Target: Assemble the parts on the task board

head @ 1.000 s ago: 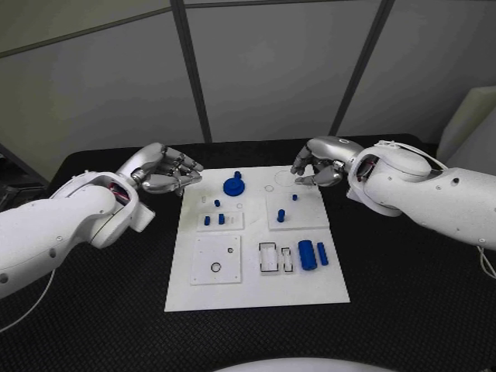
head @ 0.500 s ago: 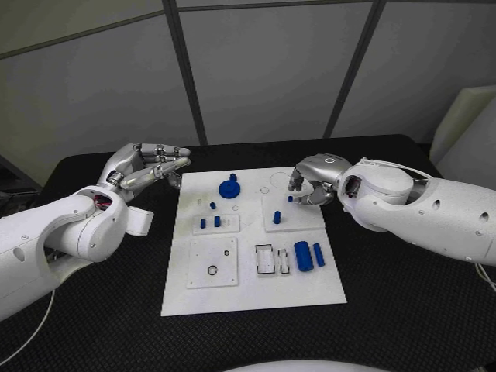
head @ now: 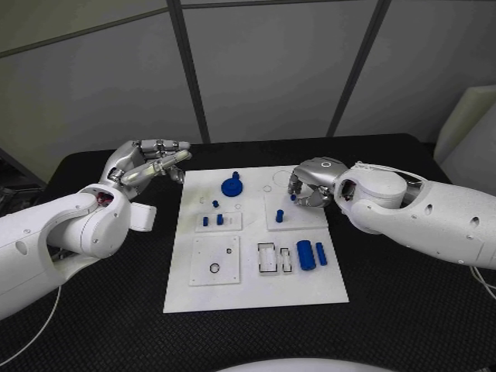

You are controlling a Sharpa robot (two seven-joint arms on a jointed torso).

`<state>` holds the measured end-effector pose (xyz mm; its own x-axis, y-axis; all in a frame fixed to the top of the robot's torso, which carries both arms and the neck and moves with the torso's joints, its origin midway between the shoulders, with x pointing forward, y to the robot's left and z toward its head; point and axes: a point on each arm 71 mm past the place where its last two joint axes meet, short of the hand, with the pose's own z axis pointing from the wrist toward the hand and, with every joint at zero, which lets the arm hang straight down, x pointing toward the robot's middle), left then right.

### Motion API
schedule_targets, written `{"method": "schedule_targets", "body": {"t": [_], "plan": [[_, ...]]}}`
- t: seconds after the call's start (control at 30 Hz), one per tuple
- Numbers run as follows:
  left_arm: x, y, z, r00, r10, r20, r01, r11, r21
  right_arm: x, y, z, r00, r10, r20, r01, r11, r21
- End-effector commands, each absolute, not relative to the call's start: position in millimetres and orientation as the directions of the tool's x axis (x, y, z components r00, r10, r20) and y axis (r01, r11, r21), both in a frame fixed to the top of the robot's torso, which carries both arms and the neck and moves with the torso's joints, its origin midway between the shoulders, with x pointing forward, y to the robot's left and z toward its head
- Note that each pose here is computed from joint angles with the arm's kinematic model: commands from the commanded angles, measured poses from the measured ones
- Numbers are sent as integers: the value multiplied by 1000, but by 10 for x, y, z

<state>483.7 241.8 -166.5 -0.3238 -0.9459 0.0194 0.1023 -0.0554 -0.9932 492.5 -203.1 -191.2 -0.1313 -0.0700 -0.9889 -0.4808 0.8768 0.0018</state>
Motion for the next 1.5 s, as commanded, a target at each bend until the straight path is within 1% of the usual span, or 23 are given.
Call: {"method": "schedule_targets", "body": {"t": [0.03, 0.83, 1.0, 1.5], "plan": [[4836, 2416, -1643, -324, -945, 39, 115, -80, -990, 4937, -2024, -1926, -134, -89, -987, -484, 875, -13], [4851, 2423, -1670, -316, -948, 37, 90, -68, -994, 4960, -1943, -2022, -188, -96, -977, -493, 870, 10], [4854, 2425, -1675, -316, -948, 37, 85, -67, -994, 4956, -1929, -2001, -168, -78, -983, -491, 871, 15], [4876, 2452, -1697, -307, -951, 34, 73, -59, -996, 4872, -1908, -1869, -66, -13, -998, -501, 865, 22]]}}
